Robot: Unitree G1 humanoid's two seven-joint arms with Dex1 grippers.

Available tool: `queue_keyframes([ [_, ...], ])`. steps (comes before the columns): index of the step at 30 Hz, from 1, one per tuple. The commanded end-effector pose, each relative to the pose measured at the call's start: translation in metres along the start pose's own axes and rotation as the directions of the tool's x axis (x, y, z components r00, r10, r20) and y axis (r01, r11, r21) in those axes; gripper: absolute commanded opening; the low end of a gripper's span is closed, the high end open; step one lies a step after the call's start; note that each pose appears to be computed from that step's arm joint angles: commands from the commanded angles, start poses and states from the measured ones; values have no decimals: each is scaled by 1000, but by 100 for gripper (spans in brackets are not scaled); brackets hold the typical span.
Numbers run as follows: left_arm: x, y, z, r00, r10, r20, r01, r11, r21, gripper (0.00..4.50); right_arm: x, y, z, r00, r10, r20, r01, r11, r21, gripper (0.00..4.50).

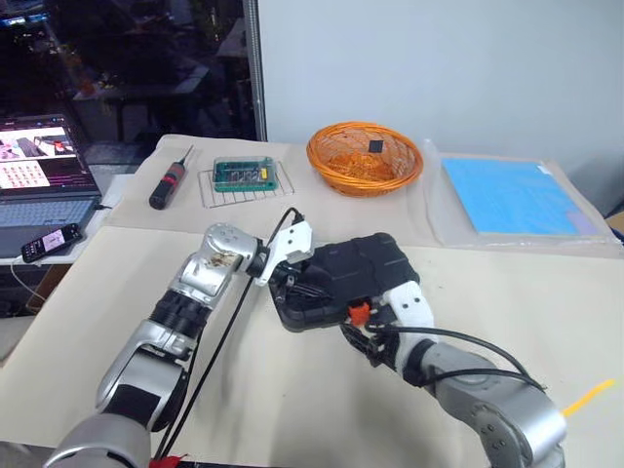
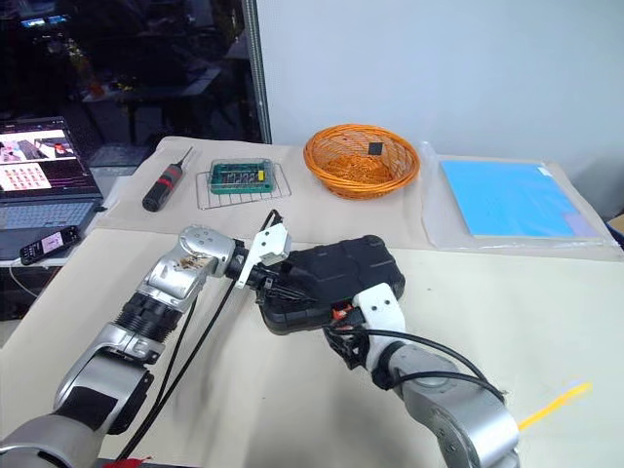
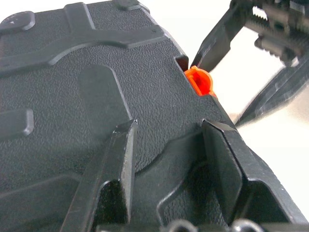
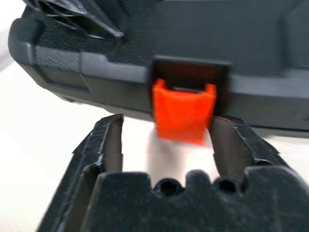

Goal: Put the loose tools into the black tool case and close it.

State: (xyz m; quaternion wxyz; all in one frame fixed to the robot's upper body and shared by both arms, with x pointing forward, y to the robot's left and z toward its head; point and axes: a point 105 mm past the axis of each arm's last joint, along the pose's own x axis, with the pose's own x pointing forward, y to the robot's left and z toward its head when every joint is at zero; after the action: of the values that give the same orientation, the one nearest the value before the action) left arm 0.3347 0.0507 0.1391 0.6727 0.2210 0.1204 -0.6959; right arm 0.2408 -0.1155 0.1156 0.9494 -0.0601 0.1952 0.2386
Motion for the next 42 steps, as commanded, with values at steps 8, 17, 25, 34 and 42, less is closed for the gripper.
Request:
queue_keyframes([
  [8,7,-7,-36,993,-7,-114,-4,995,-97,225,17,5,2,998,70,-11,-69,995,66,88],
  [17,11,-8,-36,993,-7,-117,-4,995,-97,225,45,6,12,994,107,-11,-106,993,50,4],
  [25,9,-7,-37,993,14,-116,-26,994,-107,225,-8,36,-11,945,324,-42,-322,945,61,4],
  [34,8,-8,-38,993,22,-114,-34,993,-112,225,1,9,25,969,149,199,-165,984,67,4],
  [42,8,-9,-38,993,25,-112,-38,993,-113,225,15,5,22,969,137,207,-154,986,69,4],
])
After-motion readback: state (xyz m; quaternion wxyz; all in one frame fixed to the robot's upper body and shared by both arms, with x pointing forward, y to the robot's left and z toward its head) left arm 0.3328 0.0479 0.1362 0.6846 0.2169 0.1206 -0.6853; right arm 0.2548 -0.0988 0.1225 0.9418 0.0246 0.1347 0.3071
